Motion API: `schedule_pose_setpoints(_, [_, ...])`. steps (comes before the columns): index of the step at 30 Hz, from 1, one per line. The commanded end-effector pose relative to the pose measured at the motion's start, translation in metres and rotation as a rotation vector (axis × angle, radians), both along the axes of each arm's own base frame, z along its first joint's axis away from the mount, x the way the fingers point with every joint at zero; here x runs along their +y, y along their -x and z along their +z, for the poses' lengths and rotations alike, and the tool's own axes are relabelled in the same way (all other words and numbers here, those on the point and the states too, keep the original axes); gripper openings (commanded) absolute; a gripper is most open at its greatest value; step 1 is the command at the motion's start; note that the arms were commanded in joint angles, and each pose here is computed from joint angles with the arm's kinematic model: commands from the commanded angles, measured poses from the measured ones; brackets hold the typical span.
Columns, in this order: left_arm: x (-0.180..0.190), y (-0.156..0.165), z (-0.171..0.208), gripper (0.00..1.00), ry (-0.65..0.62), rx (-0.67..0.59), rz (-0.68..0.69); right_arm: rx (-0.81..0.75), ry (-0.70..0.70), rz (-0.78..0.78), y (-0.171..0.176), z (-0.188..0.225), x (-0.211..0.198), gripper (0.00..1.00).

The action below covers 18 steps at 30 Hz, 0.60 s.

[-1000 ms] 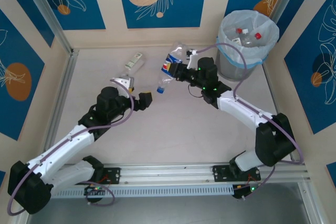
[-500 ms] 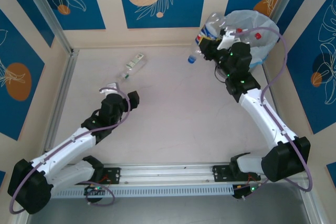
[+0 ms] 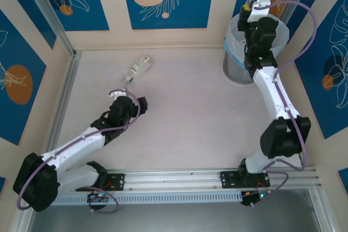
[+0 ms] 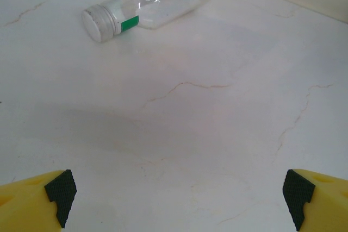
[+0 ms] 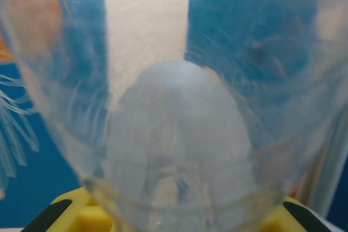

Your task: Put the plastic bottles in the bin

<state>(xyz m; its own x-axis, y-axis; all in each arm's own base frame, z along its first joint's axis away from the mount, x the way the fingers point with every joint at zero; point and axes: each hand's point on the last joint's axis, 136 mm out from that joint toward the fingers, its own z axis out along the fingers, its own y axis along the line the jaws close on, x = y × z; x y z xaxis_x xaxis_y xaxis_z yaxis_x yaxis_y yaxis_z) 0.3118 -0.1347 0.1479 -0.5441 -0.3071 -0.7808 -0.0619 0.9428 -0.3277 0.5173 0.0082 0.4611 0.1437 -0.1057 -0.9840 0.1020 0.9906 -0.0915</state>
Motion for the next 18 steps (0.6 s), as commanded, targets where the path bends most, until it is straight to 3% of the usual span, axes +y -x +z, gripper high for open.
schedule_pose_setpoints(1, [-0.006, -0.007, 0.014, 0.99, 0.028, -0.023, -0.005, -0.087, 0.272, -0.128, -0.016, 0.018, -0.006, 0.26])
schedule_pose_setpoints(4, [-0.005, -0.006, 0.015, 0.99, 0.024, -0.023, -0.001, -0.035, 0.422, -0.220, -0.042, 0.010, -0.018, 0.26])
schedule_pose_setpoints(8, [-0.002, -0.003, 0.012, 0.99, 0.034, -0.026, 0.009, 0.077, 0.469, -0.254, -0.060, -0.018, -0.042, 0.29])
schedule_pose_setpoints(11, [-0.001, -0.001, 0.011, 0.99, 0.040, -0.028, 0.006, 0.091, 0.548, -0.261, -0.061, -0.027, -0.038, 0.27])
schedule_pose_setpoints(18, [-0.001, 0.004, 0.012, 0.99, 0.041, -0.035, -0.018, 0.171, 0.539, -0.285, -0.053, -0.031, -0.042, 0.29])
